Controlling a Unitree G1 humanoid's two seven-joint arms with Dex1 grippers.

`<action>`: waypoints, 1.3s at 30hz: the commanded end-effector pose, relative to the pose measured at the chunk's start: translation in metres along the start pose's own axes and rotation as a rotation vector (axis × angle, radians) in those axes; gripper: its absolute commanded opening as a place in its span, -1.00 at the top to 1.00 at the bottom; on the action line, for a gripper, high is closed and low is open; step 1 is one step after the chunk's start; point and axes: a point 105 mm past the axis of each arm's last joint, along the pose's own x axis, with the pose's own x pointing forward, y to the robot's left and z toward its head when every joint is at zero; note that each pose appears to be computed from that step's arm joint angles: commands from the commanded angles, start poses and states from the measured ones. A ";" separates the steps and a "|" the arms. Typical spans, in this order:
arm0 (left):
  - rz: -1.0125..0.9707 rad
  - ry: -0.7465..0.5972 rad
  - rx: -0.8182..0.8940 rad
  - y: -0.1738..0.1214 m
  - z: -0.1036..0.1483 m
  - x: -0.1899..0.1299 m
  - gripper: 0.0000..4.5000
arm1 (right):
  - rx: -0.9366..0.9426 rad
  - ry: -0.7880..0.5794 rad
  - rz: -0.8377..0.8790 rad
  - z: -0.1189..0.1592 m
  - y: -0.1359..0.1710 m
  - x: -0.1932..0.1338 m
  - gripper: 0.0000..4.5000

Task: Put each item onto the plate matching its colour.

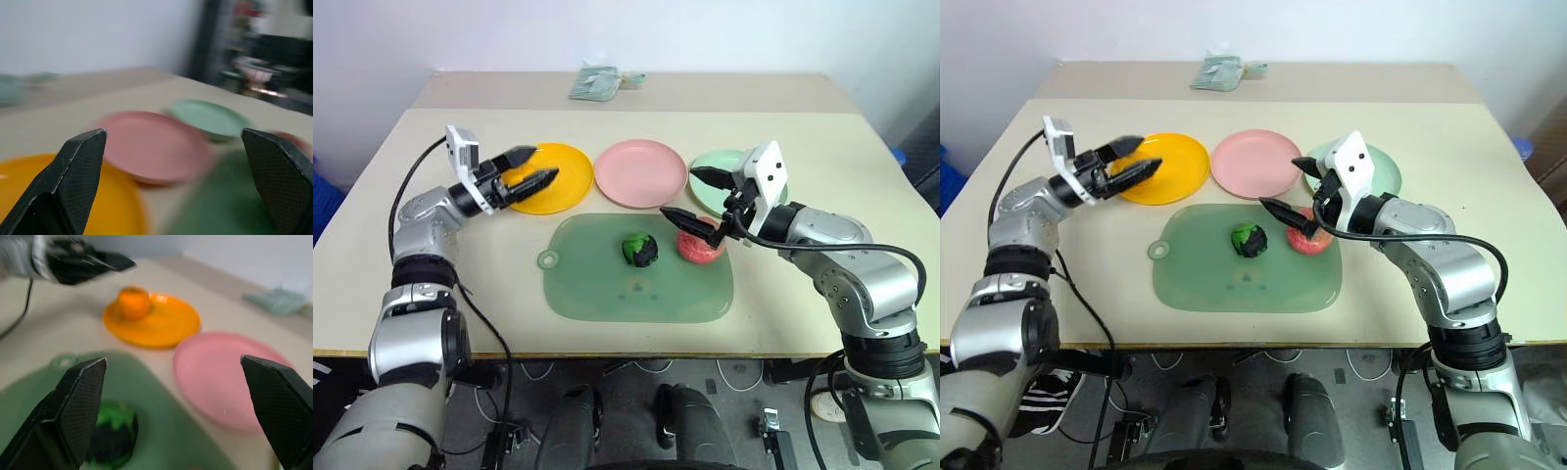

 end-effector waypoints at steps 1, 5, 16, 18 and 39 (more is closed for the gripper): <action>-0.125 0.068 0.029 -0.028 0.016 -0.017 -0.98 | -0.040 -0.002 -0.012 0.007 -0.001 0.003 -1.00; -0.149 0.123 0.003 -0.044 0.018 -0.035 -0.98 | -0.006 -0.030 0.084 0.012 0.018 0.008 -1.00; -0.133 0.201 0.048 -0.057 0.017 -0.050 -0.98 | -0.080 0.120 0.156 -0.027 0.046 0.048 -1.00; -0.127 0.199 0.049 -0.059 0.016 -0.051 -0.98 | -0.081 0.148 0.157 -0.035 0.047 0.052 -1.00; -0.129 0.182 0.064 -0.067 0.019 -0.040 -1.00 | -0.031 0.128 0.184 -0.034 0.049 0.056 -0.22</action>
